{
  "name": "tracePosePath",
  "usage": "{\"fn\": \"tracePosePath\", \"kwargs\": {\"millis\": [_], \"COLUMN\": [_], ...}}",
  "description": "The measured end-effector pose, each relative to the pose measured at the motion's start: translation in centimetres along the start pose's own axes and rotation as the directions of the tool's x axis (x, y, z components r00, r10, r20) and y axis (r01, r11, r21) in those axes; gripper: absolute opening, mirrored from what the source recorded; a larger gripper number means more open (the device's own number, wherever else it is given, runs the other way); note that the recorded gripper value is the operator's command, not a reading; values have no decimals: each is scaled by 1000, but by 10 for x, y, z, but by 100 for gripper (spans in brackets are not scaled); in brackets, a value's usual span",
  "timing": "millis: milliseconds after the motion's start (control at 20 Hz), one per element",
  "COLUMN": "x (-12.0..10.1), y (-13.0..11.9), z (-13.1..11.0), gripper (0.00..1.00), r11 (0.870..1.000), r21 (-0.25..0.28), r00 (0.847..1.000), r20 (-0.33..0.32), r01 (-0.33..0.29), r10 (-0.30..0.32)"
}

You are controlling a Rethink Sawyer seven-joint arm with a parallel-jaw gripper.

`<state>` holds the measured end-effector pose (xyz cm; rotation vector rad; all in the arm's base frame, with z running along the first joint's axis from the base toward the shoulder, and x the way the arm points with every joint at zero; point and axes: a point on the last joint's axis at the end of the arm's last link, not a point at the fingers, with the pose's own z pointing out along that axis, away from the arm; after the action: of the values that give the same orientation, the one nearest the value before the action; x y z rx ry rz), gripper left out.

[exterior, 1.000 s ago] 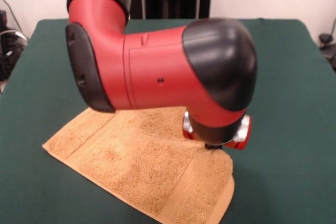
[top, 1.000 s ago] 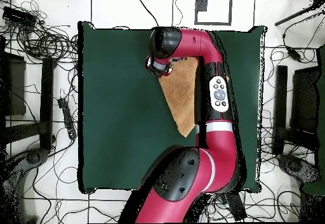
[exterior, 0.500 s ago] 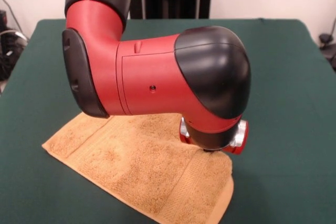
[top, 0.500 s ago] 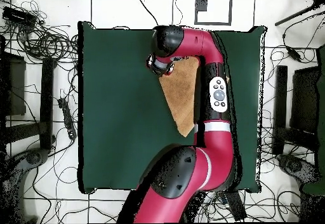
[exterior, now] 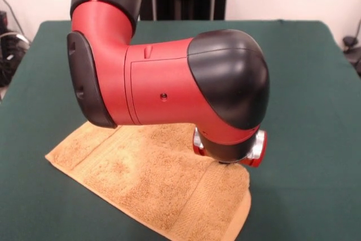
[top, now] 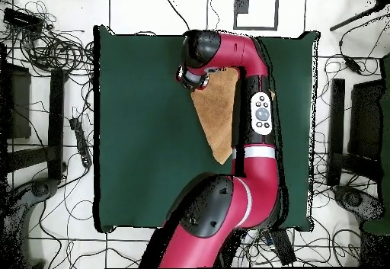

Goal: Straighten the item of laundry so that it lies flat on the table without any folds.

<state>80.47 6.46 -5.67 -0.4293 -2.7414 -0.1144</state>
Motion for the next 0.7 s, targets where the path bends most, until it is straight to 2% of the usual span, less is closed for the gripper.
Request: {"fn": "tracePosePath", "kwargs": {"millis": [700], "x": [-3], "y": [0], "z": [-1], "gripper": [0], "r11": [1000], "r21": [-6], "r00": [1000], "r20": [4], "r01": [-8], "r10": [8]}}
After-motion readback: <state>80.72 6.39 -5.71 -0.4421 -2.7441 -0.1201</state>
